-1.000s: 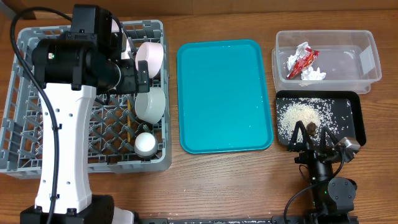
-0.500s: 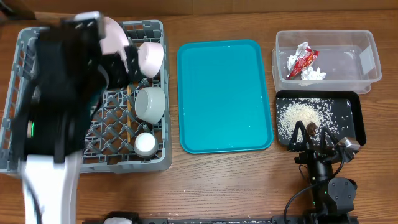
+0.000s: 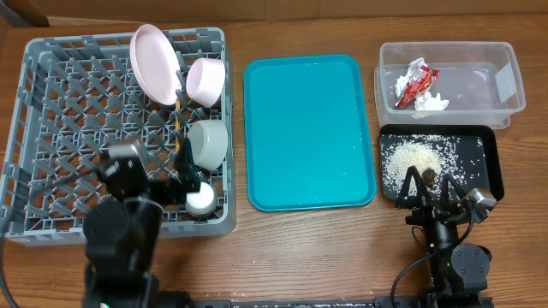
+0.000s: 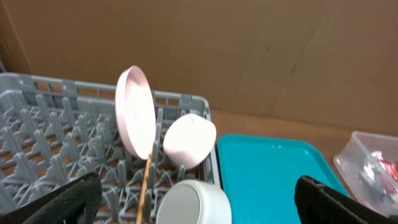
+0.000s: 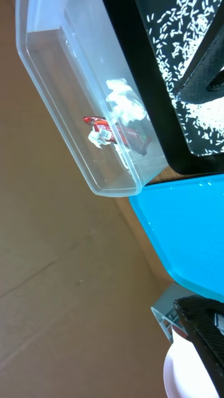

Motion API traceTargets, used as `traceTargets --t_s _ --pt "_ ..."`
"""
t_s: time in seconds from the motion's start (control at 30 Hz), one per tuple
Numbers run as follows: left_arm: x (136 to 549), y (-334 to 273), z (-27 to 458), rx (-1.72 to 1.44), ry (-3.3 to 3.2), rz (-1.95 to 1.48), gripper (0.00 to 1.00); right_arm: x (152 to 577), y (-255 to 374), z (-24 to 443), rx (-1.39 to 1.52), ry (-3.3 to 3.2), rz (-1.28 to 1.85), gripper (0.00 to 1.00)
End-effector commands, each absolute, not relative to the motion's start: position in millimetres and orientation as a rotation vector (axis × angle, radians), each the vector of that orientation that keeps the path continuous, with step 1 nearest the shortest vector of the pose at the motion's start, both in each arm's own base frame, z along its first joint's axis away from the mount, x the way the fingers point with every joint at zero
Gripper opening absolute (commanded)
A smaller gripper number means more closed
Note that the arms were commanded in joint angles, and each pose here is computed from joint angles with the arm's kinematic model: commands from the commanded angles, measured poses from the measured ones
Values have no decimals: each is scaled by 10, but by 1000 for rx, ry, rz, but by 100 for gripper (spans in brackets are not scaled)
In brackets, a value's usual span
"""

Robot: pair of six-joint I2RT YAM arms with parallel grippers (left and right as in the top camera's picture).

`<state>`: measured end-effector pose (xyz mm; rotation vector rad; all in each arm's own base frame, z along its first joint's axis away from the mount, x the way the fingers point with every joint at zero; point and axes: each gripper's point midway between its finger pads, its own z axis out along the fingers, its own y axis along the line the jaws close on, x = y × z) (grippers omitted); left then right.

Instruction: Sort waste into correct bins and load items into the dishwasher

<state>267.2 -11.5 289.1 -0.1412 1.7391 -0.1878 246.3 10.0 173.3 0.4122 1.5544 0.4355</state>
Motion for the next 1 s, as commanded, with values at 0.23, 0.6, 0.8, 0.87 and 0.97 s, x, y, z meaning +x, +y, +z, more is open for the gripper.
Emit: traceTargets --t_s 0.23,0.6,0.8,0.87,0.97 --pt "2464 -19 2395 -113 1559 -110 100 2463 88 1724 409 1547 428 100" --pt "2429 124 1980 -167 1514 -56 100 2463 88 1724 409 1547 428 100" --pt "2461 146 1680 -171 1588 -35 100 2463 88 1724 409 1547 428 100" --pt "2455 152 1568 -169 1634 -23 100 2463 88 1724 409 1547 428 100" --pt "2459 98 1568 -94 1641 -1 100 2463 88 1724 409 1547 428 100"
